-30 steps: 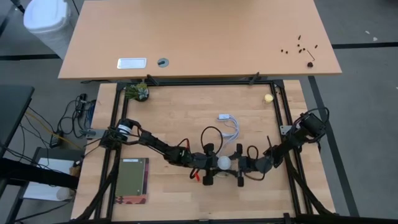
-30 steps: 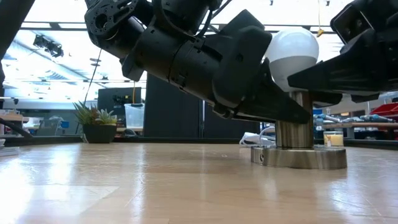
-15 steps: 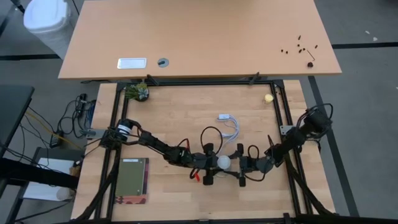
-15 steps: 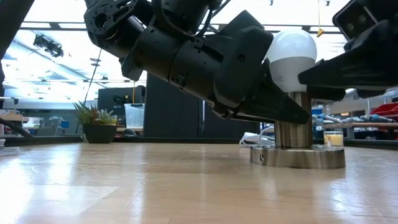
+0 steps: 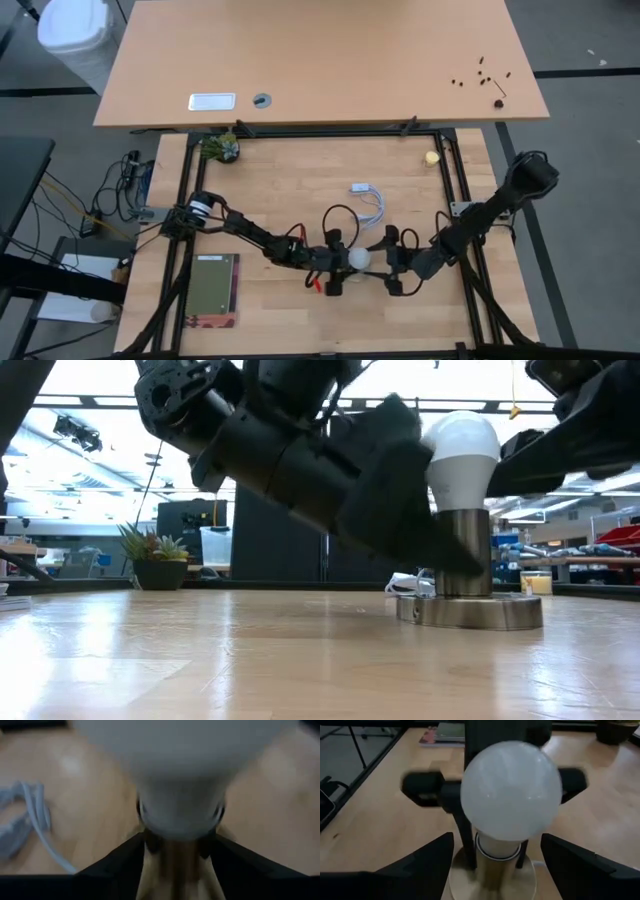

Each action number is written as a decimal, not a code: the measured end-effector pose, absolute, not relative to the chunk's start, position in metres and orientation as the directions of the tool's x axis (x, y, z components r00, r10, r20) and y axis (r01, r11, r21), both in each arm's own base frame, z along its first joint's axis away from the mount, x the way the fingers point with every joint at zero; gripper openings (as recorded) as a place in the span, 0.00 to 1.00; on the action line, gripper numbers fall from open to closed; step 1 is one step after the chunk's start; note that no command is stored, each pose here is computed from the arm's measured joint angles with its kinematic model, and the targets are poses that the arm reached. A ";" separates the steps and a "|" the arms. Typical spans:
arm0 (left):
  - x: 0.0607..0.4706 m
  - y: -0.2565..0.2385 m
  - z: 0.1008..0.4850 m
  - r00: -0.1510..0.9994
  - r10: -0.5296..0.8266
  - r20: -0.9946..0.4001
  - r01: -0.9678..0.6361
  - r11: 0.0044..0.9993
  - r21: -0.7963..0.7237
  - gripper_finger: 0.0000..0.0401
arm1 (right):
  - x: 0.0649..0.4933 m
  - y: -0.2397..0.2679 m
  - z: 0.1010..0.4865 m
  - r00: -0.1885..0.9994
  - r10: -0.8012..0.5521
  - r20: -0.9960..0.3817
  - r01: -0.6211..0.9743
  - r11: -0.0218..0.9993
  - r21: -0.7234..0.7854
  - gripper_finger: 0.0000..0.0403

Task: Screw lightbulb
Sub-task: Remove the lightbulb from the lamp

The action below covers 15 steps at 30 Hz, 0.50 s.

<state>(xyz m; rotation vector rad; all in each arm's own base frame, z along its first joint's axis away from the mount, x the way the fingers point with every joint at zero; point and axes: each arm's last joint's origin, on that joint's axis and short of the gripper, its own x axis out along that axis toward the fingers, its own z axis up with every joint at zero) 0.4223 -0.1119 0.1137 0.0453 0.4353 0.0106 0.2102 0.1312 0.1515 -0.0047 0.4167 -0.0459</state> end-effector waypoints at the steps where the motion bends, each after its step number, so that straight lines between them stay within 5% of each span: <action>1: 0.422 -0.112 0.111 0.901 0.022 -0.433 0.000 0.999 0.050 0.58 | 0.209 0.131 0.155 0.912 -0.045 -0.408 0.046 0.999 -0.006 0.77; 7: 0.419 -0.111 0.116 0.880 0.020 -0.474 0.008 0.998 0.056 0.67 | 0.204 0.128 0.162 0.903 -0.041 -0.428 0.058 0.998 0.026 0.77; 15: 0.406 -0.114 0.146 0.852 0.048 -0.521 -0.003 0.996 0.087 0.67 | 0.199 0.131 0.163 0.874 -0.015 -0.486 0.054 0.996 0.066 0.77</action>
